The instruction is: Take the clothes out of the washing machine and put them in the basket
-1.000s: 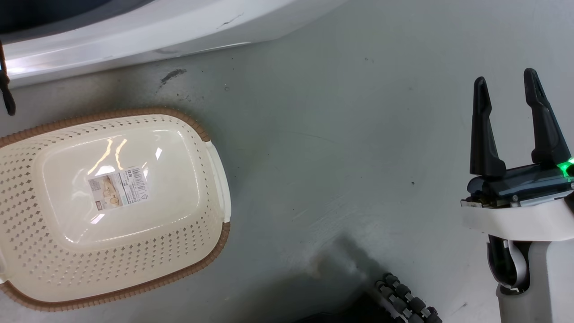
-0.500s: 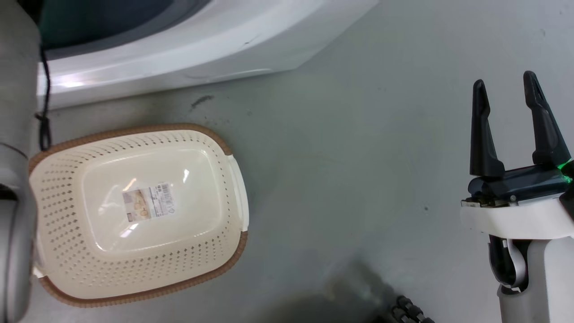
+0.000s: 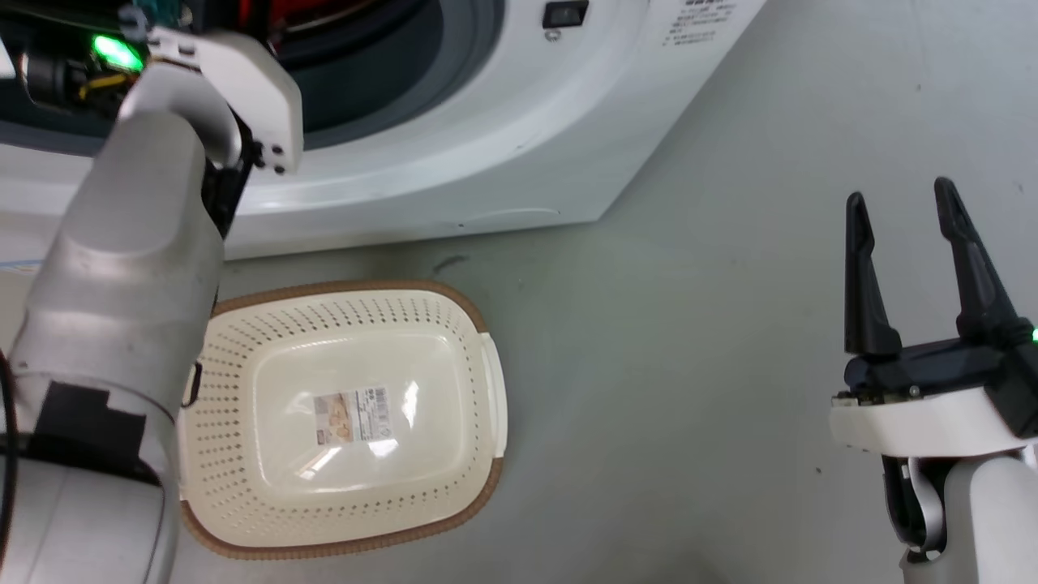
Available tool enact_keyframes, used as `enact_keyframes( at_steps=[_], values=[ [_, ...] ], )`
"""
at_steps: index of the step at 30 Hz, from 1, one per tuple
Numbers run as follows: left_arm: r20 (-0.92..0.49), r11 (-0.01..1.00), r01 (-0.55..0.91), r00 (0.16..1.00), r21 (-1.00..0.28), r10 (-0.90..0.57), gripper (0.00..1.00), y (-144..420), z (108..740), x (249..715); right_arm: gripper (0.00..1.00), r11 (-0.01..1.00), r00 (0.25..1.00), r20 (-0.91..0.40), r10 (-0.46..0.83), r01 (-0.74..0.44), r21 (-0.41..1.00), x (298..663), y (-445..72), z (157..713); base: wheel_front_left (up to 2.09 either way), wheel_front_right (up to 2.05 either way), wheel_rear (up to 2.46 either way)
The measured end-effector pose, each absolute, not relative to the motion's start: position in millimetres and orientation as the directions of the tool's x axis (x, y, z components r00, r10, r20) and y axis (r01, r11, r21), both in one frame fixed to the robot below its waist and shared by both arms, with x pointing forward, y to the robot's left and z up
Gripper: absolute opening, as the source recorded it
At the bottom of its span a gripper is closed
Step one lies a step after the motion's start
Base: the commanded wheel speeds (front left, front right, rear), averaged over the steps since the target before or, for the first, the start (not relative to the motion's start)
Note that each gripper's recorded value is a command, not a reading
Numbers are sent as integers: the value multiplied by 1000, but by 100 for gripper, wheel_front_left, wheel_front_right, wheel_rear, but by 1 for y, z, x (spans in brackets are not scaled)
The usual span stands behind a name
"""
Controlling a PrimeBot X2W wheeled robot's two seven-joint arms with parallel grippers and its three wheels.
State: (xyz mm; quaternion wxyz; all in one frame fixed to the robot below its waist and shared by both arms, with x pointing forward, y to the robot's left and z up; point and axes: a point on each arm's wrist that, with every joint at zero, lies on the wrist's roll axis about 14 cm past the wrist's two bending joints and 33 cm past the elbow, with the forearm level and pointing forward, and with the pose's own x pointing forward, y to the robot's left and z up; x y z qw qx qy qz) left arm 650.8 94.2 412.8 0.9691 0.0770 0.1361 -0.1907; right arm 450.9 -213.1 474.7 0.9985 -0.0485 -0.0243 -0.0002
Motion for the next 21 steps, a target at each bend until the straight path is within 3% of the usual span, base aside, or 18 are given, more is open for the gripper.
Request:
enact_keyframes(
  at_steps=[21],
  values=[
    [66,929,330,937,169,-344,0,131,550,552,100,993,983,155,95,-83,-84,411,-177,526,0,0,0]
  ],
)
